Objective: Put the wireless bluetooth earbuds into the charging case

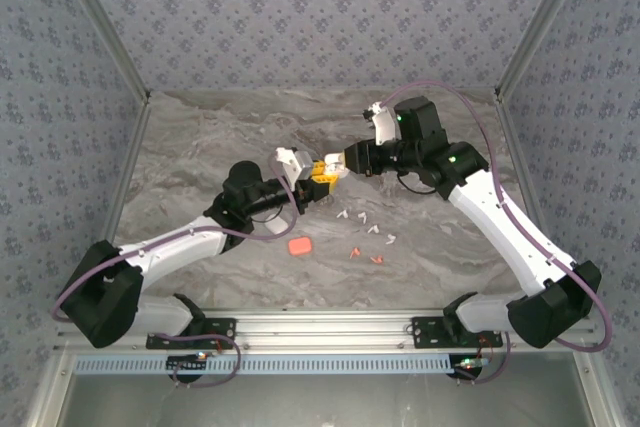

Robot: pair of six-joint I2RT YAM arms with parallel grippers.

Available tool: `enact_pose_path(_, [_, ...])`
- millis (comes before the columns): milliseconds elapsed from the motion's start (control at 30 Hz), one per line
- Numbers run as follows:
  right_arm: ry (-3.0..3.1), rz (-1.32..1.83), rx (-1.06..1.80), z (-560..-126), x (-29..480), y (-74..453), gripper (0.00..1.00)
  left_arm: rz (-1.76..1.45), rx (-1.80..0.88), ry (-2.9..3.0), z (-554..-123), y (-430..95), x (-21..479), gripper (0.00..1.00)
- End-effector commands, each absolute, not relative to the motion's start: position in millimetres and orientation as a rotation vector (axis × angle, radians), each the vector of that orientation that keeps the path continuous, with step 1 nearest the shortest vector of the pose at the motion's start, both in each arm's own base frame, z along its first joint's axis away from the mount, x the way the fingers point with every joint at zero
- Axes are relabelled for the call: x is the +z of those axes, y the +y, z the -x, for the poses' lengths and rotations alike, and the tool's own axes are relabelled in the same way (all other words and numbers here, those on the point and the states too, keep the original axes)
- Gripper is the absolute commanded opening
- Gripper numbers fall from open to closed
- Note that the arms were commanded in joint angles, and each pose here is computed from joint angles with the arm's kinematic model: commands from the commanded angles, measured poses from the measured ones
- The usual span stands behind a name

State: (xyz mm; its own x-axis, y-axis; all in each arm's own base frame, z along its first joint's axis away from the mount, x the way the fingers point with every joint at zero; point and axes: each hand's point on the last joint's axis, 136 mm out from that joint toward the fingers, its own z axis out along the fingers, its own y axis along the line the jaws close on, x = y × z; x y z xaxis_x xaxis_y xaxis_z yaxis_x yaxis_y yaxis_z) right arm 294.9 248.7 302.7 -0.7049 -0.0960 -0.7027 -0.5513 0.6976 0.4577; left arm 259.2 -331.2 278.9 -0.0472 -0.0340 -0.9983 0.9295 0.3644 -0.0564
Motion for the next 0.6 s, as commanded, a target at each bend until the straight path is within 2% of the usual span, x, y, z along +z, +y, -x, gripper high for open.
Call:
enact_pose_path(0, [2.262, 0.526, 0.898, -285.8, 304.2, 249.0, 0.3, -0.849, -0.968, 1.301, -262.5, -332.2, 308.4, 0.0])
enact_pose_path(567, [2.249, 0.529, 0.892, -285.8, 308.8, 248.7, 0.34, -0.851, -0.967, 1.306, -263.3, -332.9, 307.2, 0.0])
